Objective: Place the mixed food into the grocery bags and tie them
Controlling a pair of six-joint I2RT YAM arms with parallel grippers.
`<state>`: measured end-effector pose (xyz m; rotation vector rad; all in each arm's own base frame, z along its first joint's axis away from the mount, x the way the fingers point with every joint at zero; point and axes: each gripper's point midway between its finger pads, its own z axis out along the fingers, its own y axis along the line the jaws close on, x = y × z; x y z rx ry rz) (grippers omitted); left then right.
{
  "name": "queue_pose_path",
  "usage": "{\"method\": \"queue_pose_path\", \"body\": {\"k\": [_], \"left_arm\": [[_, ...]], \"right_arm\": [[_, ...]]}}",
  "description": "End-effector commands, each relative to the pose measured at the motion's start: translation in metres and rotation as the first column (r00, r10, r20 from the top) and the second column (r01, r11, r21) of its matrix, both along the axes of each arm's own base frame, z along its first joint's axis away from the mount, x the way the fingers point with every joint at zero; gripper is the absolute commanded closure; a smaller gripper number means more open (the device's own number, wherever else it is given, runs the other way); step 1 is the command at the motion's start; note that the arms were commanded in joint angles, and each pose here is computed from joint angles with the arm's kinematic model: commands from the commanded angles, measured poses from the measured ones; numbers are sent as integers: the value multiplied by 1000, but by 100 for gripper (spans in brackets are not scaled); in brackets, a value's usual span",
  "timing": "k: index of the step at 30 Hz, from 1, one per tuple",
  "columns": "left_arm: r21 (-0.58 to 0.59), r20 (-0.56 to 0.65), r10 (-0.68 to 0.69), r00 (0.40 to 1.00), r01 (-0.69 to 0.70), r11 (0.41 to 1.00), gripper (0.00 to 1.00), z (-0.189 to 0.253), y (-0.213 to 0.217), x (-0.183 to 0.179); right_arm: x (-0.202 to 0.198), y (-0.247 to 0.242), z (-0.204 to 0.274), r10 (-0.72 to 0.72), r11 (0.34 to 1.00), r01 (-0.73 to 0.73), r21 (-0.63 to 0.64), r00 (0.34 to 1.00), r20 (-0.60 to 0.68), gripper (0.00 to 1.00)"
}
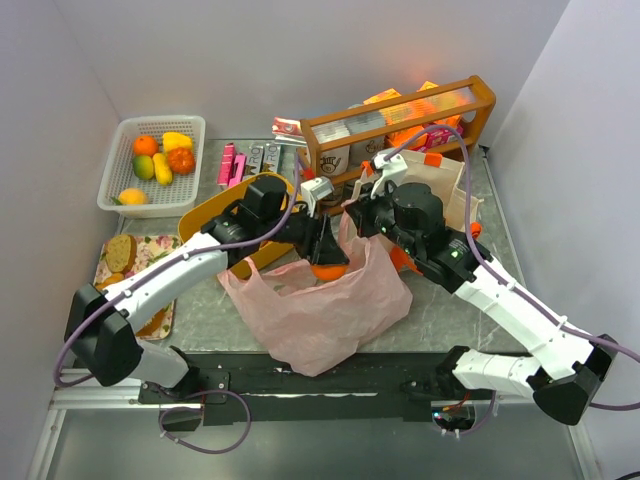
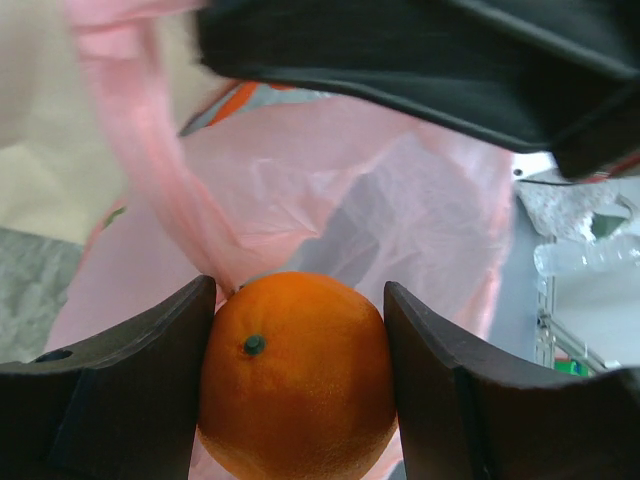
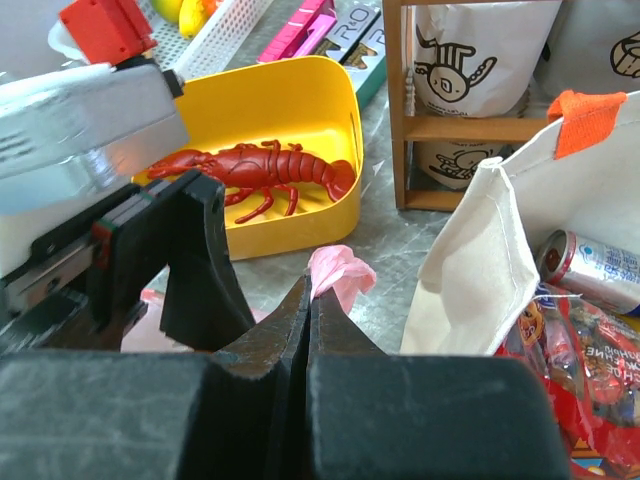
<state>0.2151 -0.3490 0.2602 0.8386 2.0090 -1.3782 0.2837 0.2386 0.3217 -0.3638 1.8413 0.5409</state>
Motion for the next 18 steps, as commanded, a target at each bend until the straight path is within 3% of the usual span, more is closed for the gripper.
{"method": "queue_pose_path", "body": {"k": [1,8,11,17,18], "left_arm": [[-74,75,-80,994,86,994,65,34,-7,-11],[-5,34,-236,971,237,972,60,14,-39,-25],[42,5,-237,972,236,971,54,2,-46,-23],[74,10,-197,980,195,978,17,-3,-46,-15],[77,11,-190,982,188,979,2,-3,-45,-14]], "right_arm": [[0,-5,12,-20,999,19,39,1000,23,100],[2,-2,8,-18,999,18,27,1000,15,100],[3,-2,8,-17,1000,17,25,1000,16,100],[4,-3,8,-21,1000,21,23,1000,18,100],[3,-3,7,-21,1000,21,23,1000,18,100]]}}
